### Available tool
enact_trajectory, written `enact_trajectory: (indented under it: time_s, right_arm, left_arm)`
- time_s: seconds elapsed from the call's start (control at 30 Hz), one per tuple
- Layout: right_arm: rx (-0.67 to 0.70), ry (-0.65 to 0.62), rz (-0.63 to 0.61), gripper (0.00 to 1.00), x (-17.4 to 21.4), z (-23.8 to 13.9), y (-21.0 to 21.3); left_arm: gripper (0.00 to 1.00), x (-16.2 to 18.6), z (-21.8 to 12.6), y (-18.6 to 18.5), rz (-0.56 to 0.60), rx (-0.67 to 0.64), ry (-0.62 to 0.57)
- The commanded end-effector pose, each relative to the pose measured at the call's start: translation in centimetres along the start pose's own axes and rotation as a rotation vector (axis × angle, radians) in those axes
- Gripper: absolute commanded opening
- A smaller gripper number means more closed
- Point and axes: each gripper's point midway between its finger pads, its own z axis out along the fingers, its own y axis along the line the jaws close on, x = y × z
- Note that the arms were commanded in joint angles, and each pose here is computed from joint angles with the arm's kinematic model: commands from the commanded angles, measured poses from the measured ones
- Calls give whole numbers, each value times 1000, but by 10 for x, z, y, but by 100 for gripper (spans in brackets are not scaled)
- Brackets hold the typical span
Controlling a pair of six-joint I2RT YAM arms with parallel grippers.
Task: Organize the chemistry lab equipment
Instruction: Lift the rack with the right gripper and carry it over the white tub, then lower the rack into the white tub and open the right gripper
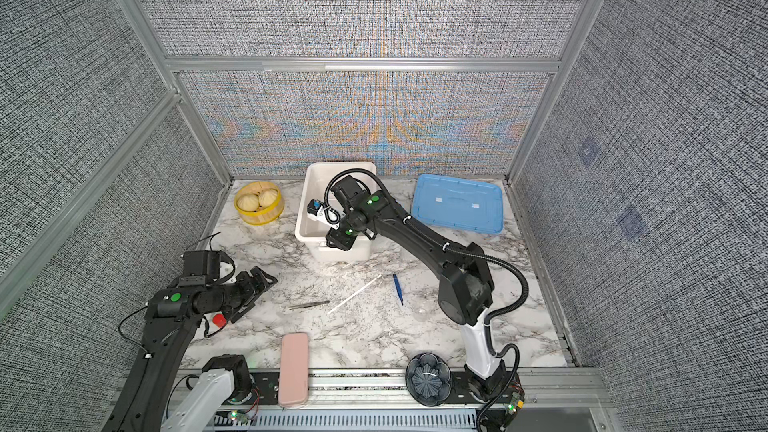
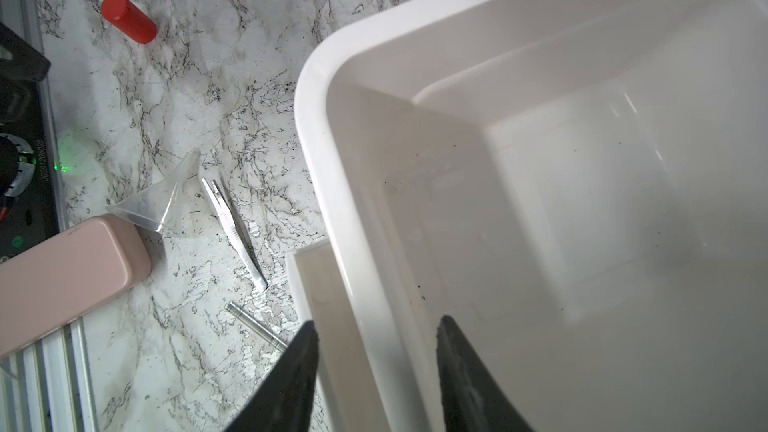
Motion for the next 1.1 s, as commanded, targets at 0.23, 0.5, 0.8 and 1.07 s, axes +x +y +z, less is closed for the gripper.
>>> enact_trajectory:
  time_s: [0.23, 0.5, 0.8, 1.07]
  right_arm:
    - [-108, 6, 175, 21, -6, 9, 19]
    - [-19, -102, 357, 21, -44, 30, 12]
    - [186, -150, 551, 21, -74, 51, -1]
    - [267, -166, 630, 21, -76, 53, -3]
  left_arm:
    - [92, -7, 2, 2, 14, -4, -44]
    - [93, -12, 5, 1, -3, -3, -48]
    - [93, -13, 7, 2, -14, -7, -51]
    - [93, -16, 9, -5, -6, 19, -47]
